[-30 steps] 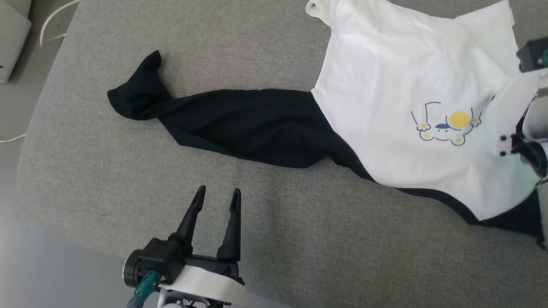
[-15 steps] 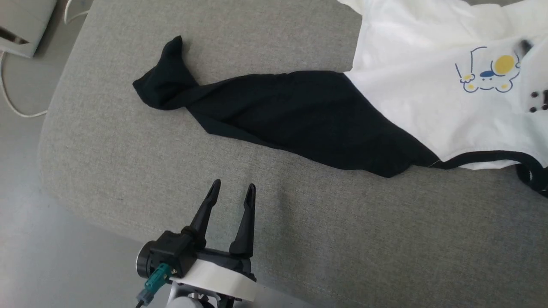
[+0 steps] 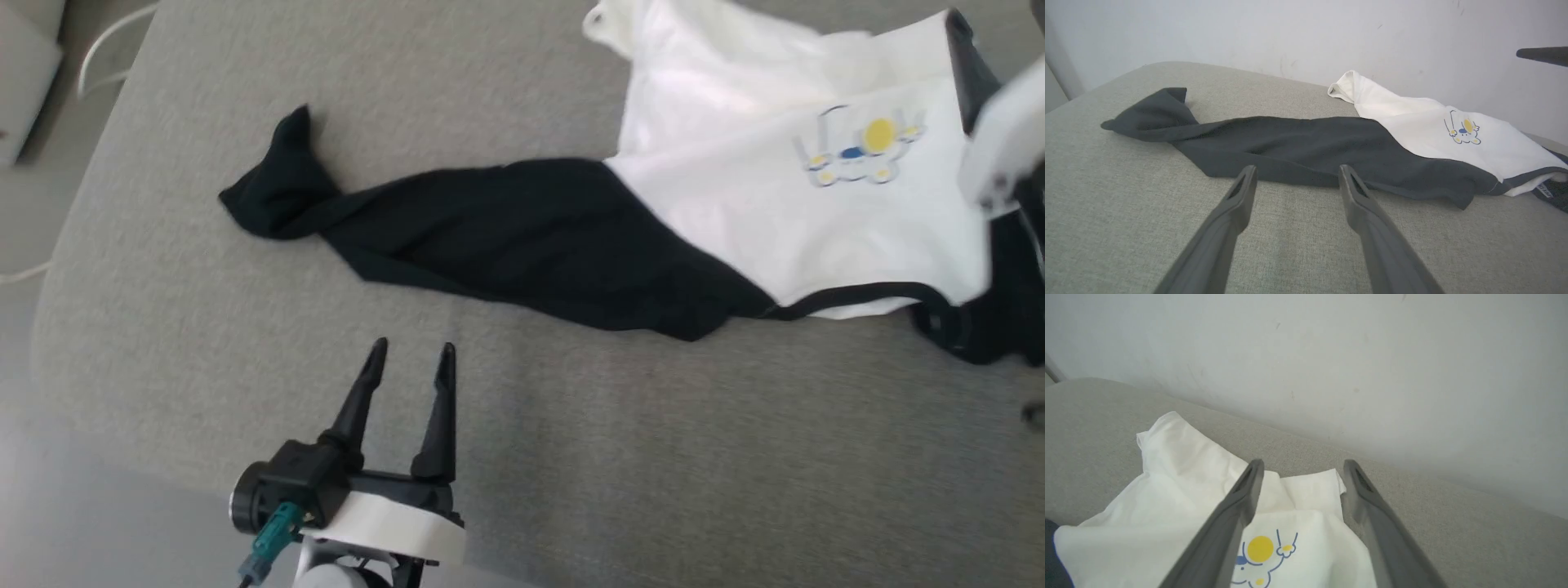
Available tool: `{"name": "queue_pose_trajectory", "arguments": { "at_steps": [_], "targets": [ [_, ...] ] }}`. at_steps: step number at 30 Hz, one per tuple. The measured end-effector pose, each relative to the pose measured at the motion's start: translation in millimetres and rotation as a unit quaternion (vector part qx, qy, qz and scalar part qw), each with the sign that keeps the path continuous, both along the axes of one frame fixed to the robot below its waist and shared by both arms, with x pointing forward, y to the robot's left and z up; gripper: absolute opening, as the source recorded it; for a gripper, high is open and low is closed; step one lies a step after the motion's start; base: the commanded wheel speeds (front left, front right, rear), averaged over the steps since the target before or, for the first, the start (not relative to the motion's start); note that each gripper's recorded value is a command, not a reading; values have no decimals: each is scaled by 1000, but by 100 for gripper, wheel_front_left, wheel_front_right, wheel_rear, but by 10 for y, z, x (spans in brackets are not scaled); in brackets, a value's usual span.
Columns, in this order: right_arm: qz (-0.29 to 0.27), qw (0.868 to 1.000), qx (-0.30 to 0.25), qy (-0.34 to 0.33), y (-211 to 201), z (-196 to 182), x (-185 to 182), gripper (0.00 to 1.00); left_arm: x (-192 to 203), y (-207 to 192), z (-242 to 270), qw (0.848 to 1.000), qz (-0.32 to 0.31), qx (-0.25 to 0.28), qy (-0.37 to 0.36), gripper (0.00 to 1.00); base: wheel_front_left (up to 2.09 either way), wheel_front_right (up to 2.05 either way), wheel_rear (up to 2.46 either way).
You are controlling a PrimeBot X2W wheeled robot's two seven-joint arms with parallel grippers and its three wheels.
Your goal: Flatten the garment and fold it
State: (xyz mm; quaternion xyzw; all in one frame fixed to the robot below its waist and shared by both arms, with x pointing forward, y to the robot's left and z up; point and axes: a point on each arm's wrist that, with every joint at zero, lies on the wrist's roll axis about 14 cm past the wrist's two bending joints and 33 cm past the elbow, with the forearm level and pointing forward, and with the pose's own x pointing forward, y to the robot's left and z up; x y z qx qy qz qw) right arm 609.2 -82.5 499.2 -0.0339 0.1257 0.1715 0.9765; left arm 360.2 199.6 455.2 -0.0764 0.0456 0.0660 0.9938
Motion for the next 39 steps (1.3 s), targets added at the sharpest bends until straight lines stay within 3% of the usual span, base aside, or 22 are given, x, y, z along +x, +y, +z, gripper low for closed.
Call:
{"name": "queue_pose_trajectory", "arguments": {
  "at_steps": [5, 15, 22, 27, 33, 39],
  "targets": [
    [-53, 997, 42, -42, -374, 147, -543, 100, -56, -52, 121, 1000, -8, 2, -19, 100, 0, 0, 0],
    [-164, 980, 32, -107, -1168, 127, -1791, 100, -166, -230, 281, 998, -36, -5, -47, 100, 0, 0, 0],
    [-220, 966, 94, -95, -1480, -220, -2445, 100, -267, -295, 363, 997, -46, -5, -60, 100, 0, 0, 0],
    [-226, 963, 112, -99, -1466, -248, -2601, 100, -139, -457, 422, 994, -98, 27, -47, 100, 0, 0, 0],
    [-234, 961, 110, -98, -1504, -283, -2645, 100, 445, -727, 673, 974, -195, 113, -8, 100, 0, 0, 0],
    [-229, 963, 110, -85, -1454, -378, -2548, 100, 835, -759, 290, 954, -218, 146, 143, 100, 0, 0, 0]
  ]
}}
